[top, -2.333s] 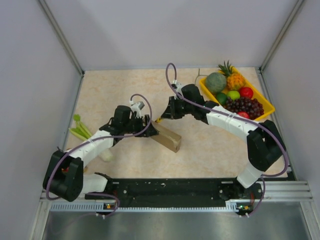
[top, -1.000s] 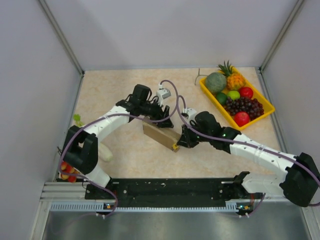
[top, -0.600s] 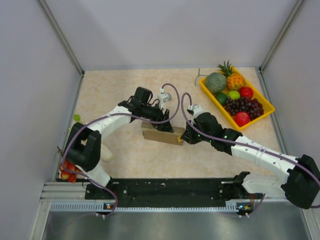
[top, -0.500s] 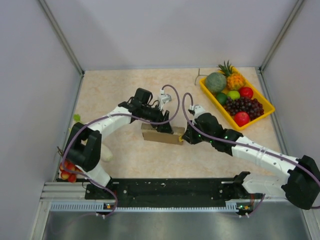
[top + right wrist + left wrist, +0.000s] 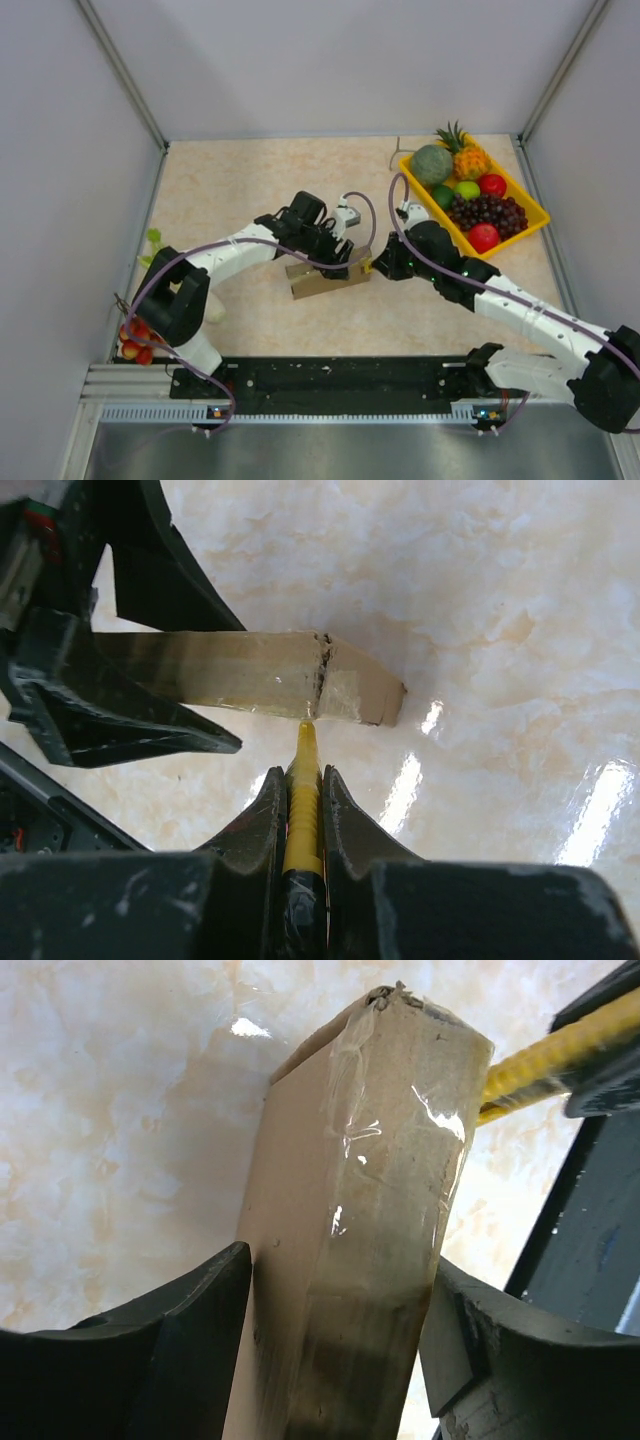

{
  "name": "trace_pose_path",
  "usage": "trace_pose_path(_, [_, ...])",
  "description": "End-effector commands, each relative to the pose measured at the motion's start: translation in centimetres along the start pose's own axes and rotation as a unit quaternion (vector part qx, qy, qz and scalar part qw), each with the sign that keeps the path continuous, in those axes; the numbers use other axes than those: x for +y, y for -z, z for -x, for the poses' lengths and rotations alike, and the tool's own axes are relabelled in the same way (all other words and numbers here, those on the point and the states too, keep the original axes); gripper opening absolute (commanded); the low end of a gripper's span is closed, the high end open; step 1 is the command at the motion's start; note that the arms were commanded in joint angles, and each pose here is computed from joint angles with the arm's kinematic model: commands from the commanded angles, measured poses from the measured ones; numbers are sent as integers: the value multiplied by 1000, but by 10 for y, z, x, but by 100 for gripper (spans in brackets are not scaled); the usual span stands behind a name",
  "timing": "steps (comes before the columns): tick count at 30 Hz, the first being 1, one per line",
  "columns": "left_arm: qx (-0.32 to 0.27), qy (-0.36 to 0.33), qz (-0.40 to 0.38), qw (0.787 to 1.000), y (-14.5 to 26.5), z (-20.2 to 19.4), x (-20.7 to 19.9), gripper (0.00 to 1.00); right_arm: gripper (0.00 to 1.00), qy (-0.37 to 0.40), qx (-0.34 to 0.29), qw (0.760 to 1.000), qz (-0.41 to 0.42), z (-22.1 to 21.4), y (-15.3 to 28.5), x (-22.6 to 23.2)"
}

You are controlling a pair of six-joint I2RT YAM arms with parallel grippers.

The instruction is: Unpack the express box

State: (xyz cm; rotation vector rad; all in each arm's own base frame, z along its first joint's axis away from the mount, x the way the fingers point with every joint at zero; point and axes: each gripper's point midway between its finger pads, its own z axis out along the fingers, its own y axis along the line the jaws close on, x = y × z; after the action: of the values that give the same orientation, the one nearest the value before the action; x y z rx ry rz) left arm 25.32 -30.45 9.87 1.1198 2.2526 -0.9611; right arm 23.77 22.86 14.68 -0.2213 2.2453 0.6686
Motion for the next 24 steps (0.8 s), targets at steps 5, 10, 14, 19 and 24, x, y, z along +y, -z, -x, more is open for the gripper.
trace_pose_path(5, [34, -87, 105, 990, -1, 6, 21, 52, 0, -44, -53, 998, -1, 15, 28, -7])
trace_pose_path(10, [59, -101, 140, 983, -8, -2, 27, 47, 0, -66, -93, 993, -22, 24, 51, -24])
trace_pose_path(14, [80, -155, 180, 968, -10, -8, 32, 44, 0, -84, -129, 987, -35, 42, 64, -33])
trace_pose_path(19, [88, -230, 207, 947, -10, -11, 34, 36, 0, -95, -149, 983, -46, 59, 68, -36])
trace_pose_path(24, [98, -276, 220, 931, -8, -13, 38, 37, 0, -81, -154, 984, -26, 65, 67, -29])
